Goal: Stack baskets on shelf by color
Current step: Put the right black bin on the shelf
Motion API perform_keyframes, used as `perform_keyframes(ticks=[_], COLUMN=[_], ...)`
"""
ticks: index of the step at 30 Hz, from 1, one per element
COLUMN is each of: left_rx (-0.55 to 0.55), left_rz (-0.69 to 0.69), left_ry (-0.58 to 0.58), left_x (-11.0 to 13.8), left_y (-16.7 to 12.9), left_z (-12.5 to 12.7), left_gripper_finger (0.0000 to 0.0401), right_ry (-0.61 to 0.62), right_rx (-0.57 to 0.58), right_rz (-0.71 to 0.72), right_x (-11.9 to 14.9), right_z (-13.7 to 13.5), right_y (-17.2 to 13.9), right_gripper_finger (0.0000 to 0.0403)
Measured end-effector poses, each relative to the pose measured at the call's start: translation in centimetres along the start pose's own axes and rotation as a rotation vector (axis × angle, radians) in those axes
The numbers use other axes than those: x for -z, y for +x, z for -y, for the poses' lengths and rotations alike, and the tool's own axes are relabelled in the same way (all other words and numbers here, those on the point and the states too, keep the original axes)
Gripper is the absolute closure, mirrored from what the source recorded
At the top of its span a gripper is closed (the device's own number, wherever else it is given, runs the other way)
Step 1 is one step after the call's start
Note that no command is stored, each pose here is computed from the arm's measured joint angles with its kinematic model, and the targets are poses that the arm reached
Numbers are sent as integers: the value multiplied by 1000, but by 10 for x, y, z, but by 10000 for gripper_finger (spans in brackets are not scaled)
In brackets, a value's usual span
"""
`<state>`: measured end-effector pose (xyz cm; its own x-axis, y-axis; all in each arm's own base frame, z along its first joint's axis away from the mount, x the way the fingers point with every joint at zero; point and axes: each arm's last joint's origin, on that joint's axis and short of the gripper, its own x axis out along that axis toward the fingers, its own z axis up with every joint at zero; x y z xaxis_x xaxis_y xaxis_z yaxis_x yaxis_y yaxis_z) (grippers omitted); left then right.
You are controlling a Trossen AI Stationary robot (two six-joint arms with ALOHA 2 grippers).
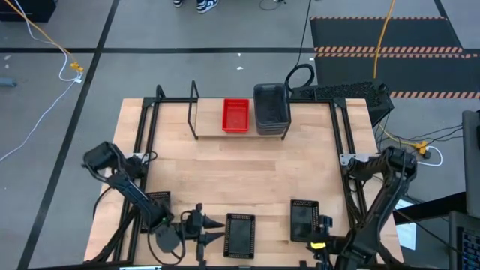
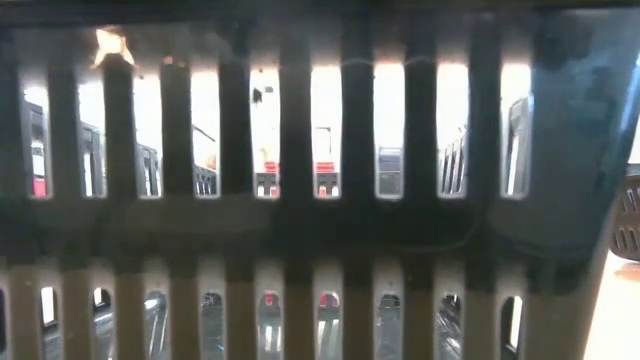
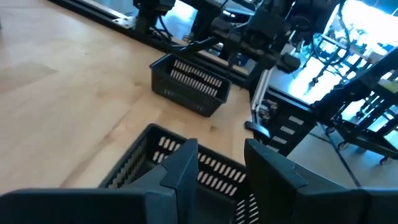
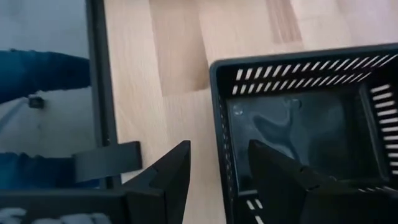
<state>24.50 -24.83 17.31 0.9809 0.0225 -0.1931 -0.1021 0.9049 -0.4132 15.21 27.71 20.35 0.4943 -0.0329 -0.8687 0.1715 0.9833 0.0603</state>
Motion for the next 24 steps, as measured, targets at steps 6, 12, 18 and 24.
perform_keyframes(ticks=[6, 12, 18, 24], left_rx=[-1, -82, -153, -228], left_rz=[-31, -92, -127, -150], left_ry=[-12, 1, 133, 290], left_x=[16, 30, 38, 28], left_y=[3, 1, -4, -1], left_z=[7, -2, -10, -21], left_gripper_finger=[268, 268, 268, 268], right_ry=[4, -7, 6, -30], right_rx=[33, 58, -17, -136], right_rz=[-14, -76, -141, -222], right_x=[0, -4, -14, -49], right_z=[-1, 0, 4, 14], right_y=[13, 28, 49, 57], right_gripper_finger=[248, 256, 368, 398])
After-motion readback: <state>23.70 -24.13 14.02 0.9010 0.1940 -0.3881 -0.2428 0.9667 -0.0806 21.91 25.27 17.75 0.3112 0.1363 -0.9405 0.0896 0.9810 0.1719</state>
